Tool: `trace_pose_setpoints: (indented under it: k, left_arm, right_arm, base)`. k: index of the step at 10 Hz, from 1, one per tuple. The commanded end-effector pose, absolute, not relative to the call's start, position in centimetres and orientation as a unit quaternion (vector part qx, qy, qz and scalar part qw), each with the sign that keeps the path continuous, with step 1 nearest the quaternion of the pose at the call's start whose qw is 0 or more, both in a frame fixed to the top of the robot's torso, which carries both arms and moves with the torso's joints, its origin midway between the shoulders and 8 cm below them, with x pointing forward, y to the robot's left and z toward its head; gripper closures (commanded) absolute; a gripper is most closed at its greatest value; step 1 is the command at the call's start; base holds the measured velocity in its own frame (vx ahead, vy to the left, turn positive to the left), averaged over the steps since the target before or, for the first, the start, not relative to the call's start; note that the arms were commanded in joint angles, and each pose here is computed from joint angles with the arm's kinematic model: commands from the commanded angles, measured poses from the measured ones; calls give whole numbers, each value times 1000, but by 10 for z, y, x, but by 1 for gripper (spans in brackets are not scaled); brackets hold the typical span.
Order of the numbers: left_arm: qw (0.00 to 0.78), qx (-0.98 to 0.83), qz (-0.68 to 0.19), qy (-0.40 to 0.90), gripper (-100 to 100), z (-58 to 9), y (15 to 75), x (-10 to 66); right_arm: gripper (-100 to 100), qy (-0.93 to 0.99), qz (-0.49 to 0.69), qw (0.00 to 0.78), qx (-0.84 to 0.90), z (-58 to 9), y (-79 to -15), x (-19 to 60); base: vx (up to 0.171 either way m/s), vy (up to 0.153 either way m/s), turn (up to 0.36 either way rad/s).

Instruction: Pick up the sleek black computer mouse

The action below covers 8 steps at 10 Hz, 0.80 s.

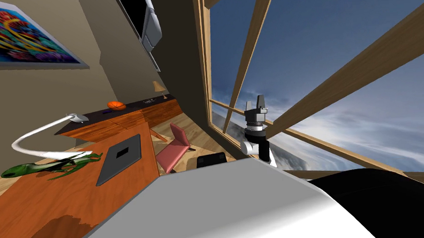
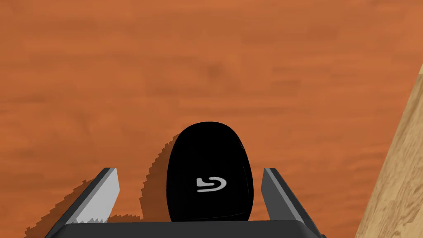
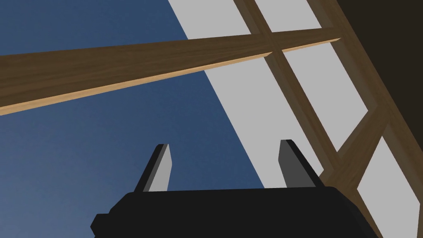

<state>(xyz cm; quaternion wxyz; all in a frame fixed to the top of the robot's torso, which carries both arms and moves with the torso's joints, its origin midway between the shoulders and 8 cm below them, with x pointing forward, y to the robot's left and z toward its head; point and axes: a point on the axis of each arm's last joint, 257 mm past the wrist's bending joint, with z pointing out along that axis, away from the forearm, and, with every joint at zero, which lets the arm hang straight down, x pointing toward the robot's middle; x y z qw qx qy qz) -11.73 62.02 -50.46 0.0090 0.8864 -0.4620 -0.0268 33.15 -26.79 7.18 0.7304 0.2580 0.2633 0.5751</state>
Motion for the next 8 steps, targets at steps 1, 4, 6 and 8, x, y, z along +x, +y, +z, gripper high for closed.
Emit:
trace_pose_setpoints:
  k: [1,4,6,8]
  left_arm:
    - [25,885,-47,-462,-100,-502,613,-140]
    - [20,886,-36,-462,-100,-504,610,-121]
    - [31,881,-19,-472,-100,-513,594,-95]
    - [30,879,-23,-476,-100,-513,594,-90]
  right_arm:
    - [0,263,575,730,258,72,-268,331]
    - [0,263,575,730,258,72,-268,332]
    - [0,263,575,730,258,72,-268,331]
    - [0,263,575,730,258,72,-268,332]
  base:
    - [-67,36,21]
    - [-17,8,2]
    - [-22,9,35]
    - [-52,27,21]
